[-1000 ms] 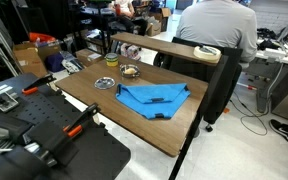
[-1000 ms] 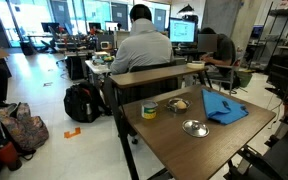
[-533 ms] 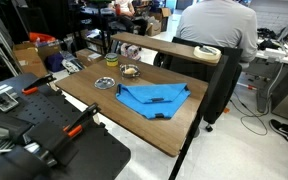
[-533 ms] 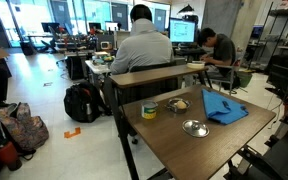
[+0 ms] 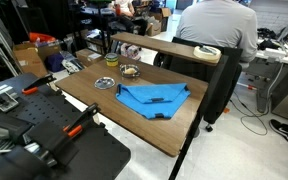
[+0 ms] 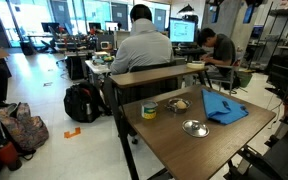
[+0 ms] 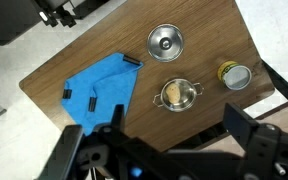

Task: Pick up the potato plush toy from the pot and put it on the table

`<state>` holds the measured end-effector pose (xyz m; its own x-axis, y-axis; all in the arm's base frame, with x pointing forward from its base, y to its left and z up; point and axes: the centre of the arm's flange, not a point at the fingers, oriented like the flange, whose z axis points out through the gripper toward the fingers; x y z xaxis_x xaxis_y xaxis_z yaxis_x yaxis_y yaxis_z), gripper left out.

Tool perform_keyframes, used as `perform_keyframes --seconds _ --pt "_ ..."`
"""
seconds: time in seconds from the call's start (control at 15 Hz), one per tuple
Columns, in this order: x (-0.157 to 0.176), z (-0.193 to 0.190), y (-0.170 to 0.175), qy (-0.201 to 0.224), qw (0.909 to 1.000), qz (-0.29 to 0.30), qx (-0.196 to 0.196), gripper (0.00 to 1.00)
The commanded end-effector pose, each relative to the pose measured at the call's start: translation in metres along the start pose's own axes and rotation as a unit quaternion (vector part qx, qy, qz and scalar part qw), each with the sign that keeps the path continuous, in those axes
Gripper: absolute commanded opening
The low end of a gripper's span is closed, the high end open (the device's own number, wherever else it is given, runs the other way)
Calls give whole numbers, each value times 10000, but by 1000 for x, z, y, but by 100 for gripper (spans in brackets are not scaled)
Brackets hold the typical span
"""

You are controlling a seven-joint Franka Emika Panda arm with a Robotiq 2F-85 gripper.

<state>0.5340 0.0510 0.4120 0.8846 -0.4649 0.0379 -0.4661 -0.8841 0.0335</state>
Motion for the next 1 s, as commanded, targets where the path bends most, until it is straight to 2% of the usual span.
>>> perform_keyframes --seconds 0.0,0.4,0.73,0.93 --pt "48 46 -39 -170 9996 213 -55 100" --pt "83 132 -74 -46 9979 628 174 100" --pt "115 190 -70 223 9944 917 474 100" --pt "132 218 -59 314 9923 1105 473 100"
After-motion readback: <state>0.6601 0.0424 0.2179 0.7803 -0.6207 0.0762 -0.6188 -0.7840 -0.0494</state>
